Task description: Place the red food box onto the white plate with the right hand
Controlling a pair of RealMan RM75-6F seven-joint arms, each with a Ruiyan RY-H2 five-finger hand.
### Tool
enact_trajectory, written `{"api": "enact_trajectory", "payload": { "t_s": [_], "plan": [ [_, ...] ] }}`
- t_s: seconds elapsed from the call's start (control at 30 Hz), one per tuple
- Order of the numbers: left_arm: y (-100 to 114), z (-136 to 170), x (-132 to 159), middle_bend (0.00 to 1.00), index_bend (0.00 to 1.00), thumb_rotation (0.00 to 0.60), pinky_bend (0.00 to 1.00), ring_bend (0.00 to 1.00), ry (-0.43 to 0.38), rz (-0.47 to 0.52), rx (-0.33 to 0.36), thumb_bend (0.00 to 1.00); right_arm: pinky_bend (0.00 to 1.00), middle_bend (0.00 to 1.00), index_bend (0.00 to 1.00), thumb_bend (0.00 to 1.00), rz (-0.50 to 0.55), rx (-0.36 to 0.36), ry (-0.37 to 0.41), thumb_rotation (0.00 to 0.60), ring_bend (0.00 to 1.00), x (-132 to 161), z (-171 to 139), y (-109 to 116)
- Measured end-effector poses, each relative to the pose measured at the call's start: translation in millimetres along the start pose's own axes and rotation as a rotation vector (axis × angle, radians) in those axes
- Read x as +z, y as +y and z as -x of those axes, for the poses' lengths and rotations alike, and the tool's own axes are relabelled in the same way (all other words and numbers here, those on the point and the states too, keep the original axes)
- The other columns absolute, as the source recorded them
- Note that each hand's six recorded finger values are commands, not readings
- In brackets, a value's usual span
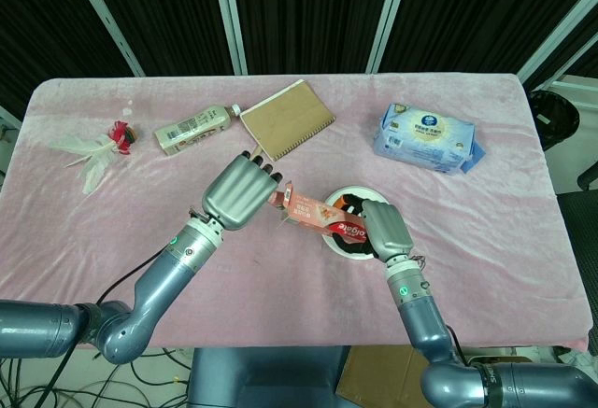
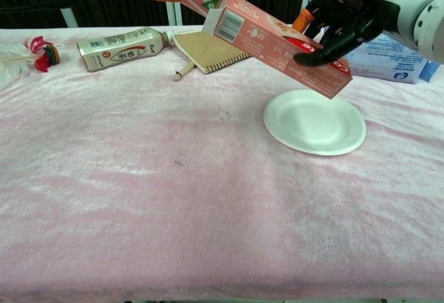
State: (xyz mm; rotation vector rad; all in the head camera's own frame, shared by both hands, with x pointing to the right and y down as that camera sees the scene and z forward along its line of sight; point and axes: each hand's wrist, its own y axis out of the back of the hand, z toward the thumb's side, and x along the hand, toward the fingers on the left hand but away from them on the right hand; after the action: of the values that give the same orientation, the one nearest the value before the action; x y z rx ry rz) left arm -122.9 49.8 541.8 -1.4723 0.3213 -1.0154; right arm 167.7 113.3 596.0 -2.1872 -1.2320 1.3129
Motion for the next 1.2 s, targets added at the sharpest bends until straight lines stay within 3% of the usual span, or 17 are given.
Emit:
{"api": "enact_trajectory", "payload": {
  "t_s": [1.2],
  "plan": [
    [10,1,-2,0.57,0.62,0.600,0.52,0.46,0.002,-0.015,0.016,0.45,0.43,0.43,0.46,0.35,0.007,-0.001,0.000,0.600,0.40,2,-1,0]
  ]
}}
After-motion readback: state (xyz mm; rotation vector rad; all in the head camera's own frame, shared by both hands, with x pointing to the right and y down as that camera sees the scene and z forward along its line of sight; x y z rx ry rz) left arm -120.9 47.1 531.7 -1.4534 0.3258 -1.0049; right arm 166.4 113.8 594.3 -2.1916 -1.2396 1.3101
